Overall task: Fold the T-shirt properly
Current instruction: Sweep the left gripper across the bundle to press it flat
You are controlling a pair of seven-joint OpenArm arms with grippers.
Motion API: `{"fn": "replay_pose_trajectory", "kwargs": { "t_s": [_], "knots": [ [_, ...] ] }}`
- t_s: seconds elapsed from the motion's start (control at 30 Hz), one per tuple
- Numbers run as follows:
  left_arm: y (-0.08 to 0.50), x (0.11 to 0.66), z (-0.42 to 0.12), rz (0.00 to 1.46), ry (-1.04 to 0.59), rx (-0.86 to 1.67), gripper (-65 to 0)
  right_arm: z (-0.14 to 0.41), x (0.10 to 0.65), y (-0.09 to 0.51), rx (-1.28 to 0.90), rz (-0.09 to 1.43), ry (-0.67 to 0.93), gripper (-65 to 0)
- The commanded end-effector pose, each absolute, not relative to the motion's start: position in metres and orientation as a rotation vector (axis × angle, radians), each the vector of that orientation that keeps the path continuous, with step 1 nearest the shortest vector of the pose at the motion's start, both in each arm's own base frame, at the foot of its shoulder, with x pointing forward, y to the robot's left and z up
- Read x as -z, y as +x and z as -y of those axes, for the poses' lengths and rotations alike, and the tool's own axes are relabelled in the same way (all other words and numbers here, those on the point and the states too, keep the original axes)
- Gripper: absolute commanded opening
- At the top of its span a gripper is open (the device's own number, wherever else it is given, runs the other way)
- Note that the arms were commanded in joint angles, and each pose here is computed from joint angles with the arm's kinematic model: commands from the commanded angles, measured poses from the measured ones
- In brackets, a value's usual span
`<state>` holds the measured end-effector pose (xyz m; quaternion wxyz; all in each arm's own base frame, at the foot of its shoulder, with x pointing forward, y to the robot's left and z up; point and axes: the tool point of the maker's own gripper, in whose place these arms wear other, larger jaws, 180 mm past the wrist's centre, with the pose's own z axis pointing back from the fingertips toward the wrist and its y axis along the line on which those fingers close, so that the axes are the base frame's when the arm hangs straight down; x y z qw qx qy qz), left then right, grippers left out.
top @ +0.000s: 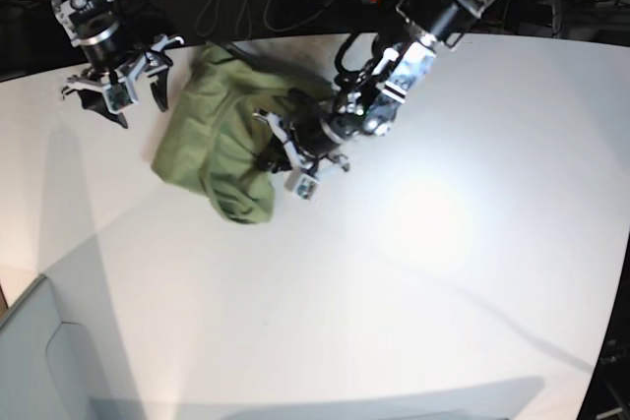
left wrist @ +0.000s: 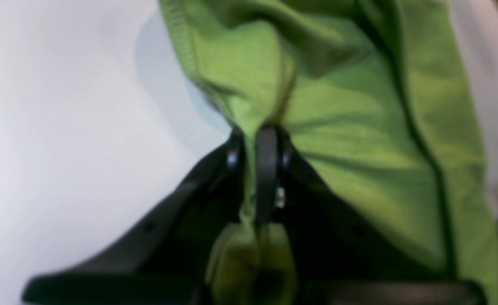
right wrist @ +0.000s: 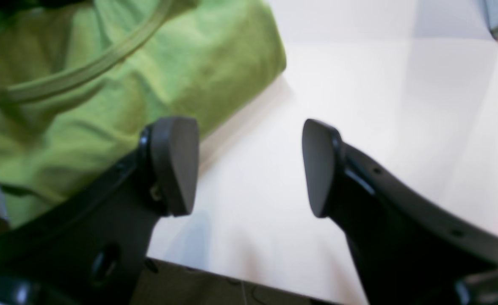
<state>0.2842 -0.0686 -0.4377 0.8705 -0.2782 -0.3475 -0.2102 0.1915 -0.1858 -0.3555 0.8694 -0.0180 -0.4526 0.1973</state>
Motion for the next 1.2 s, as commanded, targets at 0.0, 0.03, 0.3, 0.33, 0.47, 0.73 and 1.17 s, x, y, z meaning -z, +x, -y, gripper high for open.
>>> {"fn": "replay_pose_trajectory", "kwargs": {
  "t_s": [0.0, 0.03, 0.3, 0.33, 0.47, 0.73, 1.17],
  "knots": [
    [0.281, 0.453, 0.063, 0.652, -0.502, 0.515, -65.0, 0.19, 0.342, 0.198, -0.412, 0.998, -0.054, -28.1],
    [0.285, 0.452, 0.069, 0.652, -0.491, 0.572, -65.0, 0.193, 0.341, 0.199, -0.408, 1.0, -0.064, -28.1],
    [0.318, 0.441, 0.101, 0.681, -0.35, 0.989, -65.0, 0.217, 0.333, 0.195, -0.369, 1.001, -0.135, -28.1],
    [0.32, 0.436, 0.11, 0.692, -0.342, 1.041, -65.0, 0.218, 0.332, 0.194, -0.362, 1.001, -0.139, -28.1],
    [0.313, 0.429, 0.137, 0.673, -0.352, 1.241, -65.0, 0.225, 0.333, 0.189, -0.315, 0.995, -0.158, -28.1],
    [0.314, 0.434, 0.172, 0.694, -0.251, 1.59, -65.0, 0.228, 0.334, 0.186, -0.276, 0.996, -0.166, -28.1],
    [0.323, 0.418, 0.185, 0.78, -0.152, 1.706, -33.2, 0.226, 0.334, 0.187, -0.276, 0.998, -0.161, -28.1]
  ]
}}
